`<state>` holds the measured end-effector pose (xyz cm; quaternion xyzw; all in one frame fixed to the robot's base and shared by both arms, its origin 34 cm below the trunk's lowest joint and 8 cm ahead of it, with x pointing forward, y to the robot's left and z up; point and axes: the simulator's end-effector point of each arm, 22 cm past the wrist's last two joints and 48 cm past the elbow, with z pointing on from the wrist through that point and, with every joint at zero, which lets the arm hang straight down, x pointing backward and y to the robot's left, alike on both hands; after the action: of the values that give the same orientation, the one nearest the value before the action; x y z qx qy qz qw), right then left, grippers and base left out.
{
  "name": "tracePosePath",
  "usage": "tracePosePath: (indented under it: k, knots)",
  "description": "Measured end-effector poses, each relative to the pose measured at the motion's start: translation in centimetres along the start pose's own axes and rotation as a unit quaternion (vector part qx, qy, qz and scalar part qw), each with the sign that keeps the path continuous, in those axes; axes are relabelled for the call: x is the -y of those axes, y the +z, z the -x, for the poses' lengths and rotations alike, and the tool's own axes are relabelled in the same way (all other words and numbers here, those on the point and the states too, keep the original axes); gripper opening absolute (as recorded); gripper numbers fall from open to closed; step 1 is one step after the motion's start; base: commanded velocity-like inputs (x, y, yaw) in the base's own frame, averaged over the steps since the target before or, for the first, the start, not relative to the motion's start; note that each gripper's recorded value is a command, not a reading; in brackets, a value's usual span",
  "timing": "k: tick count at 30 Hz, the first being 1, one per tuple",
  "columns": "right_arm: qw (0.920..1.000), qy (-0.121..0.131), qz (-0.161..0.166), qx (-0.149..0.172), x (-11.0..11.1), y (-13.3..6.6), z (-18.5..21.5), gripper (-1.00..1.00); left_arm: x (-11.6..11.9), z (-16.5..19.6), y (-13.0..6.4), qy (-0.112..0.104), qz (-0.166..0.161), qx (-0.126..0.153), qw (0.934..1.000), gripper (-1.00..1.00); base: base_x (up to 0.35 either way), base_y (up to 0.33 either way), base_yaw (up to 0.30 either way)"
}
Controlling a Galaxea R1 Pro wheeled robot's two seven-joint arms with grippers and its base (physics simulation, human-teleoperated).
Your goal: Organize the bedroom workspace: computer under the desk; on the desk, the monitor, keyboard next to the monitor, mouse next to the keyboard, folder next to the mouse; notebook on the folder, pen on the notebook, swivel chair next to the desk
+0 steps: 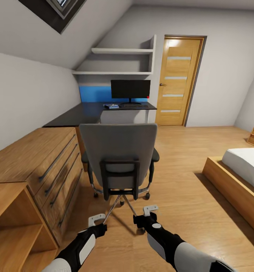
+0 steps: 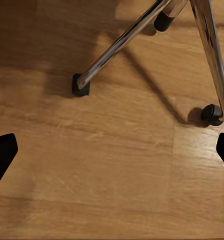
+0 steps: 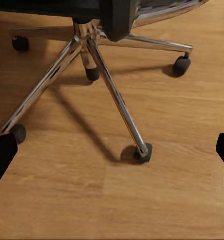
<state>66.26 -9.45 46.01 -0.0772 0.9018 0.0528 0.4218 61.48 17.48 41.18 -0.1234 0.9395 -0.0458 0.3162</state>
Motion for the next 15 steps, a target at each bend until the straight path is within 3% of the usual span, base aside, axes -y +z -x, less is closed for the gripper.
tracePosePath:
  k: [7,15]
  knots:
    - [1.0,-0.001,0.0,-0.001,0.1,0.9,-0.4,1.0,1.3,-0.3,0.5,0.008,-0.013,-0.007,0.9999,1.0,0.0,0.0,0.0]
    - [0.9999,0.0,-0.002,0.017,0.3,1.7,-1.1,1.0,1.0,-1.4,1.6,0.014,-0.014,-0.007,0.9998,1.0,0.0,0.0,0.0]
